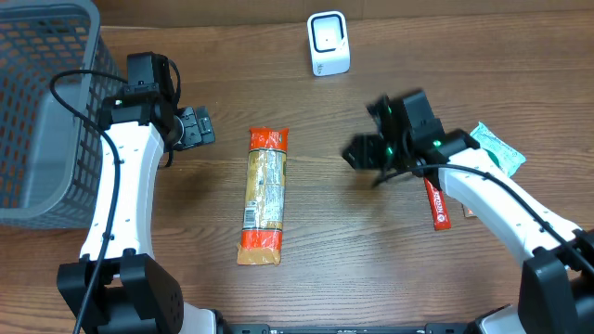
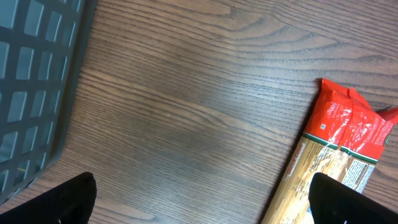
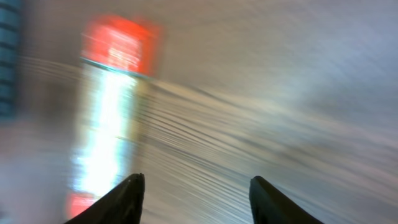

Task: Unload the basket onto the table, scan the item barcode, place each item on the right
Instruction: 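Move the right gripper left over the spaghetti package, then bring the left gripper to the spaghetti package's left side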

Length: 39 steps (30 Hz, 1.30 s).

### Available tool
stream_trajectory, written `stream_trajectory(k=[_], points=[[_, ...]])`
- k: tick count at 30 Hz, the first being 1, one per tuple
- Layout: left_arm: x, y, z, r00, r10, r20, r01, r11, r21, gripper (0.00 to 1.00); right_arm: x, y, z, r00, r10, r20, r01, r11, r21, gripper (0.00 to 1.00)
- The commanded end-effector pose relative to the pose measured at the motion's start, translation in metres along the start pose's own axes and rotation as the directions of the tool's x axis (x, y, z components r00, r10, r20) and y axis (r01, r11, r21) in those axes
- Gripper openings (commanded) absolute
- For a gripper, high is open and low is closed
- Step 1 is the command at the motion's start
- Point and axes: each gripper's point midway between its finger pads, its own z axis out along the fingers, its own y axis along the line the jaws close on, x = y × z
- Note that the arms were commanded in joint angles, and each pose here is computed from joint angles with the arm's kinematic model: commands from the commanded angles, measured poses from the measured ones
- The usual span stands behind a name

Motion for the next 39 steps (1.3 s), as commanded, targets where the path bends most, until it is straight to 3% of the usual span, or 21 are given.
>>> stream_trajectory(k=[1,3,4,8,17,22,27,28,30,32,39], points=[[0.002,-0.001,0.002,1.000,0.016,-0.004,-0.016,1.000,-0.004,1.00,-0.005,0.050,-0.002,0.999,0.047,0.009,-0.045,0.991,-0.122,0.75],[0.002,-0.002,0.001,1.000,0.016,-0.004,-0.016,1.000,-0.004,1.00,-0.003,0.054,0.005,0.998,0.051,0.041,-0.048,0.996,-0.071,0.96],[0.002,-0.001,0.001,1.000,0.016,-0.004,-0.016,1.000,-0.004,1.00,0.000,0.057,0.009,0.998,0.031,0.053,-0.029,0.999,-0.041,1.00],[0.002,-0.002,0.001,1.000,0.016,-0.004,-0.016,1.000,-0.004,1.00,0.013,0.066,0.019,0.997,-0.030,0.076,0.026,0.999,0.043,1.00],[-0.002,-0.004,0.002,1.000,-0.002,0.010,0.002,1.000,0.009,1.00,0.028,0.077,0.023,0.997,-0.061,0.050,0.059,0.997,0.048,1.00],[-0.009,-0.022,0.000,0.999,-0.019,0.031,0.015,0.994,0.113,1.00,0.032,0.074,0.023,0.998,-0.056,0.032,0.054,0.997,0.060,1.00],[0.016,-0.053,-0.007,0.996,0.007,-0.084,0.018,0.954,0.299,1.00,0.035,0.072,0.023,0.998,-0.054,0.022,0.052,0.996,0.068,1.00],[0.018,-0.057,-0.008,0.996,0.014,-0.089,0.015,0.948,0.319,0.94,0.036,0.071,0.023,0.998,-0.053,0.018,0.051,0.996,0.070,1.00],[0.026,-0.062,-0.008,0.992,0.023,-0.120,0.020,0.939,0.343,0.41,0.038,0.068,0.023,0.999,-0.050,0.007,0.049,0.996,0.080,1.00],[0.036,-0.062,-0.005,0.988,0.034,-0.152,0.019,0.943,0.332,0.04,0.043,0.065,0.022,0.999,-0.047,-0.011,0.048,0.994,0.094,1.00],[0.090,-0.043,0.038,0.962,0.025,-0.273,0.017,0.989,0.148,0.04,0.052,0.049,0.020,0.996,-0.073,-0.052,0.081,0.983,0.164,1.00]])
